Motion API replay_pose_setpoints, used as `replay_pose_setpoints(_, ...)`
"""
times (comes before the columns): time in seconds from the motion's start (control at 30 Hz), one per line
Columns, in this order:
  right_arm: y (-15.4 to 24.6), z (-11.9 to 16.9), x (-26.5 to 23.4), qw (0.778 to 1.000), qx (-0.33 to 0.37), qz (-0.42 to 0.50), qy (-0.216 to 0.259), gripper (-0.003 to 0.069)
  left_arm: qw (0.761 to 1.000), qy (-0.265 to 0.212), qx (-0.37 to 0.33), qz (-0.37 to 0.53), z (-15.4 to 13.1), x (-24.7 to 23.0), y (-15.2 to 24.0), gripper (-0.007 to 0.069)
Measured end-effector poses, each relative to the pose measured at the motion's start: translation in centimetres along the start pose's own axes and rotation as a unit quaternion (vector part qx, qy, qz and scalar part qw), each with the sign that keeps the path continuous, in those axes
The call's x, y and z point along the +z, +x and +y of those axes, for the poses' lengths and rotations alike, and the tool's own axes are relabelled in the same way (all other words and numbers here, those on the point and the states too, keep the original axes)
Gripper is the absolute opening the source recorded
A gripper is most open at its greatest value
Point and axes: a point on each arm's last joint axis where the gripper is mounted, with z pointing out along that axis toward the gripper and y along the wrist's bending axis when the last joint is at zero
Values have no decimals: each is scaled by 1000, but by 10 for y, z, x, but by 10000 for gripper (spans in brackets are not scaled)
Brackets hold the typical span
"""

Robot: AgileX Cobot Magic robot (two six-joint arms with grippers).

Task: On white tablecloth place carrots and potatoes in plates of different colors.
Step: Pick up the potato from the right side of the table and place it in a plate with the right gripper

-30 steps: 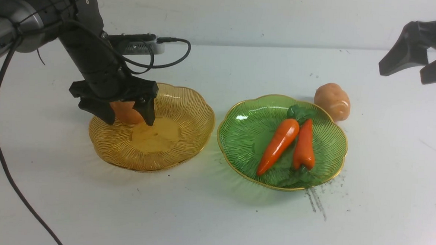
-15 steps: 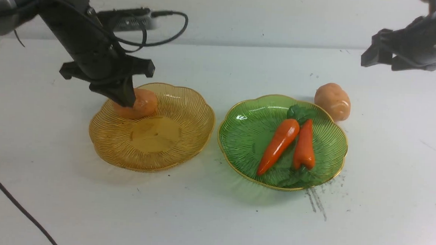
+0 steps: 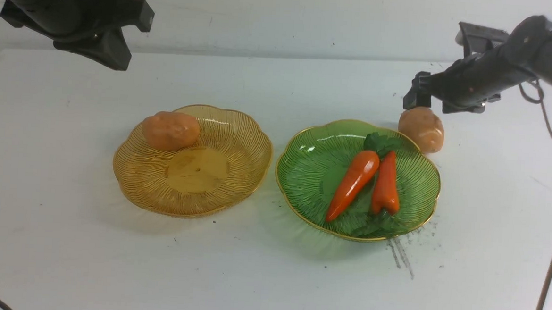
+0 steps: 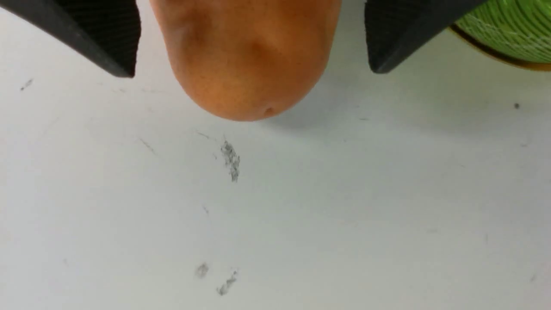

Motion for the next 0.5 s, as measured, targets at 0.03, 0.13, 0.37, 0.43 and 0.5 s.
replay_pose_setpoints(0.03, 1, 0, 3, 1000, -4, 4, 2, 655, 1000, 0, 0, 0, 0, 0, 0, -3)
replay_pose_setpoints(0.13, 7, 1, 12, 1000, -15, 17, 10, 653, 1000, 0, 0, 0, 0, 0, 0, -3)
replay_pose_setpoints(0.37, 9, 0, 17, 999, -3, 23, 28, 584, 1000, 0, -1, 0, 0, 0, 0, -3)
replay_pose_setpoints(0.43, 10, -1, 17, 999, -10, 24, 35, 584, 1000, 0, -1, 0, 0, 0, 0, -3)
replay_pose_setpoints(0.5, 8, -2, 13, 999, -20, 24, 44, 584, 1000, 0, -1, 0, 0, 0, 0, -3)
